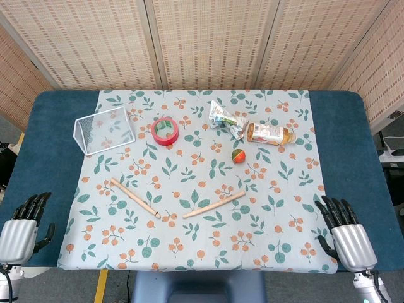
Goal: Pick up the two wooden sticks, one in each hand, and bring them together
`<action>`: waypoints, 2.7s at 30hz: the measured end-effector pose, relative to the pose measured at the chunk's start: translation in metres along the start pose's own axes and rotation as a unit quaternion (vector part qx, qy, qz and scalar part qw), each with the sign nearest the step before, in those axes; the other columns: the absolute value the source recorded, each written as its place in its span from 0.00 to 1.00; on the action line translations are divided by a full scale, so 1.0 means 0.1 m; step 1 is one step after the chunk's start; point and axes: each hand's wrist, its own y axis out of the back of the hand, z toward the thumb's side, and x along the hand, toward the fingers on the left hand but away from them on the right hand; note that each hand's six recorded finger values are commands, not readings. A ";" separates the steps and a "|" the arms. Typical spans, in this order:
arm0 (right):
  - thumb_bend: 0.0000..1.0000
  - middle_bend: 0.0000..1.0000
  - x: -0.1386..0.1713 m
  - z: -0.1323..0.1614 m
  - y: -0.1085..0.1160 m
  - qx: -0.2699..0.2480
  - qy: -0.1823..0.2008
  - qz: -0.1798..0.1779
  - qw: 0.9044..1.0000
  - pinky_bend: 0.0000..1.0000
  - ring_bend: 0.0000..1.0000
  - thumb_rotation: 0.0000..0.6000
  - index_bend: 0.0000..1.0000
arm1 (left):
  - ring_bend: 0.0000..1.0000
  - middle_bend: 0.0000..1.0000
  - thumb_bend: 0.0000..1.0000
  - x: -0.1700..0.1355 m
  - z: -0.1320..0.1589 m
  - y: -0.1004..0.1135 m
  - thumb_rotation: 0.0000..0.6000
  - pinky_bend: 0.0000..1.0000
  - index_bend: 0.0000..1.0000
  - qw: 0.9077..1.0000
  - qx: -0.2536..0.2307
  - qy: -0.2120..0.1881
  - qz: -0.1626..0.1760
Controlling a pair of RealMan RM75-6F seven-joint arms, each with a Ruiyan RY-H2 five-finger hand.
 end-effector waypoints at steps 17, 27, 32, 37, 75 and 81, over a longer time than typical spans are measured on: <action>0.30 0.00 -0.02 -0.05 0.10 0.002 -0.013 -0.024 1.000 0.00 0.00 1.00 0.00 | 0.28 0.16 0.48 0.58 0.75 -0.58 1.00 0.27 0.10 0.987 0.022 -0.140 -0.081; 0.30 0.00 -0.10 -0.06 0.06 0.009 -0.012 -0.007 1.000 0.00 0.00 1.00 0.00 | 0.38 0.23 0.48 1.09 1.16 -0.98 1.00 0.29 0.21 0.971 0.096 -0.202 -0.081; 0.30 0.00 -0.11 -0.05 0.02 0.010 -0.012 0.003 1.000 0.00 0.00 1.00 0.00 | 0.38 0.22 0.48 1.20 1.22 -1.15 1.00 0.29 0.22 0.965 0.127 -0.218 -0.077; 0.30 0.00 -0.11 -0.05 -0.02 0.010 -0.013 0.011 1.000 0.00 0.00 1.00 0.00 | 0.38 0.23 0.48 1.26 1.29 -1.25 1.00 0.30 0.23 0.960 0.138 -0.231 -0.074; 0.30 0.14 -0.73 0.63 -0.20 0.049 0.102 0.041 0.993 0.00 0.00 1.00 0.15 | 0.73 0.92 0.55 1.18 0.95 -1.00 1.00 0.46 0.83 0.978 0.139 -0.156 -0.002; 0.30 0.24 -1.13 1.14 -0.36 0.056 0.167 0.060 0.983 0.04 0.01 1.00 0.26 | 0.73 0.92 0.55 1.10 0.75 -0.89 1.00 0.46 0.83 0.984 0.129 -0.124 -0.008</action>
